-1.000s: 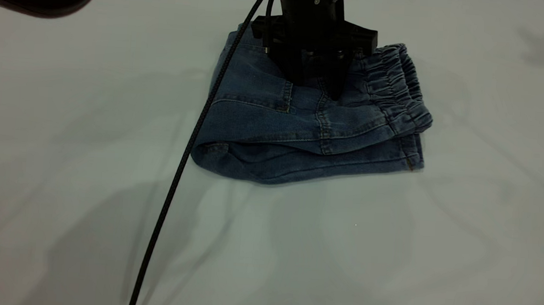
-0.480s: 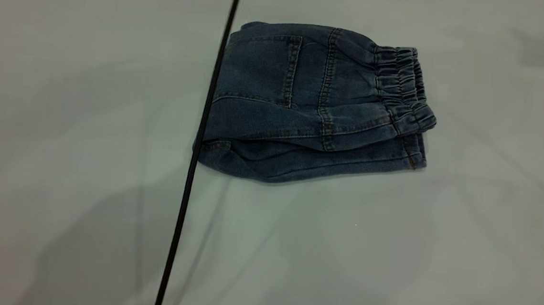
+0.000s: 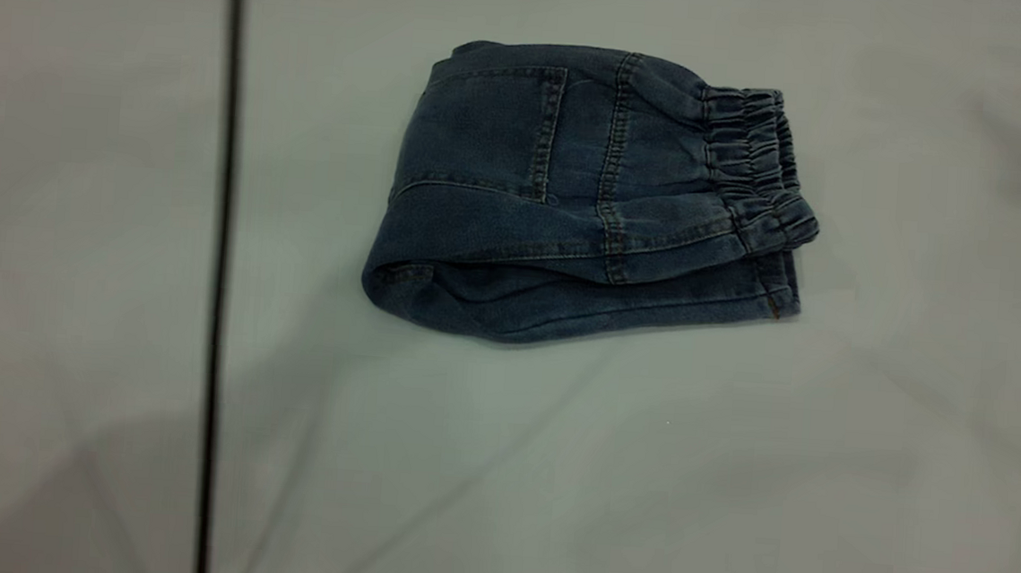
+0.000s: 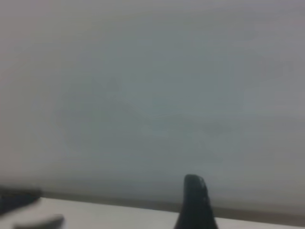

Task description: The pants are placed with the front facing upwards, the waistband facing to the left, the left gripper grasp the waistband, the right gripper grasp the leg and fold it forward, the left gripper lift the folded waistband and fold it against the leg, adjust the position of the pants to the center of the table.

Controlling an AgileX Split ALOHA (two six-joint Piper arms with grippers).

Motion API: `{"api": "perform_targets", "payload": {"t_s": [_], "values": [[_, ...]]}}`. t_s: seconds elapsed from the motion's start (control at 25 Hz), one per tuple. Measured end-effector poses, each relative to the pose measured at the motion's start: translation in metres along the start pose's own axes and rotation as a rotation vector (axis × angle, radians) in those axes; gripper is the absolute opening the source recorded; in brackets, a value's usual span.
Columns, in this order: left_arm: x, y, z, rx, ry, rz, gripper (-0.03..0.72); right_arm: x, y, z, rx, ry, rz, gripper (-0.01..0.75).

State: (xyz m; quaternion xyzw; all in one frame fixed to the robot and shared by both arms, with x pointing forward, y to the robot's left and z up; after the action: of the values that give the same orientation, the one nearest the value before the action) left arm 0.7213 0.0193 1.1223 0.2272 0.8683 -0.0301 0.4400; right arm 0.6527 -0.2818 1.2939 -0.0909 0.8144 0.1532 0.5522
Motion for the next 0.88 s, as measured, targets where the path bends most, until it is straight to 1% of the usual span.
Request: {"api": "perform_targets", "payload": {"t_s": [0.12,0.2,0.36,0.44,0.56,0.68,0.8,0.88], "values": [[-0.026,0.017,-0.050,-0.033,-0.095,-0.013,0.485,-0.003,0.017,-0.028,-0.002,-0.020,-0.011,0.437],[-0.038,0.023,-0.081,-0.032,-0.149,-0.025,0.485,0.000,0.027,-0.048,0.006,-0.023,-0.017,0.437],[-0.057,0.036,-0.142,-0.032,-0.253,-0.050,0.485,0.013,0.044,-0.085,0.036,-0.018,-0.044,0.437],[-0.060,0.042,-0.166,-0.035,-0.284,-0.056,0.485,0.024,0.055,-0.104,0.039,-0.016,-0.057,0.437],[-0.056,0.045,-0.192,-0.016,-0.287,-0.092,0.485,0.043,0.072,-0.131,0.034,-0.016,-0.069,0.437],[-0.044,0.045,-0.216,0.017,-0.269,-0.119,0.485,0.066,0.088,-0.156,0.034,-0.014,-0.072,0.437],[-0.024,0.043,-0.236,0.055,-0.230,-0.120,0.485,0.091,0.102,-0.179,0.034,-0.018,-0.076,0.437],[-0.005,0.044,-0.248,0.062,-0.195,-0.116,0.485,0.110,0.112,-0.193,0.032,-0.023,-0.077,0.437]]}}
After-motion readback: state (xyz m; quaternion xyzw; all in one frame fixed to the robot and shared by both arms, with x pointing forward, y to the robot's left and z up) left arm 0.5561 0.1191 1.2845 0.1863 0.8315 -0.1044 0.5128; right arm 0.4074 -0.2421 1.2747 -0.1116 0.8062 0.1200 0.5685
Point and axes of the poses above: a point on each arm's last joint axis where the gripper is mounted, z pointing out along that axis toward the gripper, y along the wrist's bending axis when the last joint is at zero, x = y × z, the point moved 9 cm from there along z, pointing out along that axis toward the gripper, and after that the axes turned 6 degrees about -z, right-handed, at the moved point
